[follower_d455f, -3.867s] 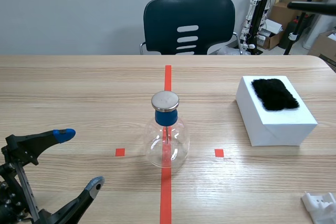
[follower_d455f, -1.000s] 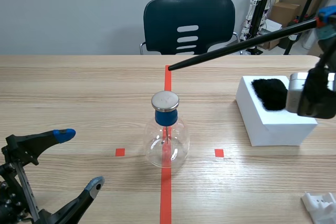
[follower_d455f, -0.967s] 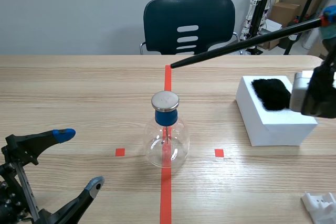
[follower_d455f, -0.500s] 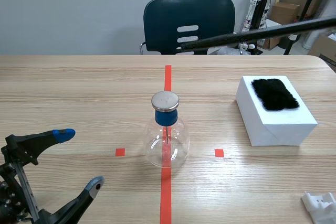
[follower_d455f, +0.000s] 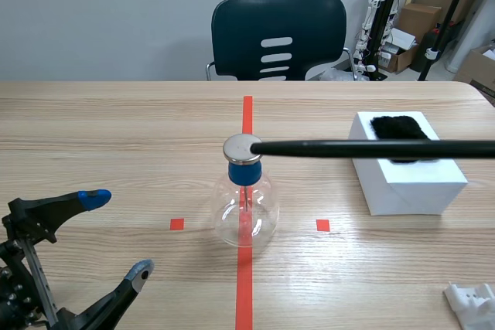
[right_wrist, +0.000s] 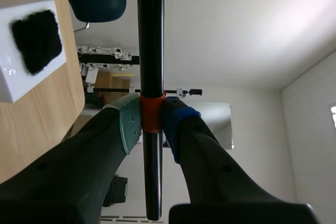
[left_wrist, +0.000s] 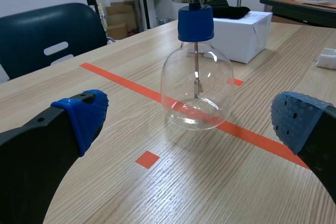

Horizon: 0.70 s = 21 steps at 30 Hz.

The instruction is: Do the electroscope experiment. move the rod toward and away from the electroscope

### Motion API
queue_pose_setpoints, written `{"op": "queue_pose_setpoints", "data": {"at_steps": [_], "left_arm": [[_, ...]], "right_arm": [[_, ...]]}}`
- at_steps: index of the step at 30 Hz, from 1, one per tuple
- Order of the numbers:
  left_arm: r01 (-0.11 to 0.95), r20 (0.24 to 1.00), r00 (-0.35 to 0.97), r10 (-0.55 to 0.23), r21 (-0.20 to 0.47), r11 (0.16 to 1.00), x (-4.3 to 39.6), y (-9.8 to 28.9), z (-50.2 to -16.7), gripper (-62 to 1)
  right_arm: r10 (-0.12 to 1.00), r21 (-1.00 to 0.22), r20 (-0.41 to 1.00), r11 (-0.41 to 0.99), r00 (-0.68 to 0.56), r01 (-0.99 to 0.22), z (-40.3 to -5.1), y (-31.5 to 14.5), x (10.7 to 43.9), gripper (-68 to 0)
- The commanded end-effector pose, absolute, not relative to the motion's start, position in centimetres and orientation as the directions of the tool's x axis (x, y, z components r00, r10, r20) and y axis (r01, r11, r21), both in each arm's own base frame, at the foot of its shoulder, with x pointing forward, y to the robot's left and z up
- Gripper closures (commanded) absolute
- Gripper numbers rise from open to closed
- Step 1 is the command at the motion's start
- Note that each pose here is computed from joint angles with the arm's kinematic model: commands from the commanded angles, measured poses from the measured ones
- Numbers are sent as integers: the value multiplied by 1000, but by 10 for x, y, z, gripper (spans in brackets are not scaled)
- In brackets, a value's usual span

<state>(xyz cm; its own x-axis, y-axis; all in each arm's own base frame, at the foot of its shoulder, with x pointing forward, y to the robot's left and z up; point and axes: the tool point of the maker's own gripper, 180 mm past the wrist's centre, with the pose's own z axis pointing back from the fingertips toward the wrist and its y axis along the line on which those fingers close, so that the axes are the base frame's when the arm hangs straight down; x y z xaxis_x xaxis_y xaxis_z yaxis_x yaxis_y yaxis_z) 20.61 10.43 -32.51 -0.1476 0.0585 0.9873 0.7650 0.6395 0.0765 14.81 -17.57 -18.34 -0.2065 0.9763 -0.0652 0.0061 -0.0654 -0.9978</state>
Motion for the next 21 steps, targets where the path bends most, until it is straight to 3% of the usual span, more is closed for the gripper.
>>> {"op": "queue_pose_setpoints", "data": {"at_steps": [1,21], "left_arm": [[763,982,-170,87,76,642,208,103,-318,-623],[763,981,-171,87,76,642,208,103,-317,-623]], "right_arm": [[980,-998,-58,-50,-193,48,-170,-178,147,-4],[996,-1000,-14,-16,-93,-16,-187,-194,122,-4]]}}
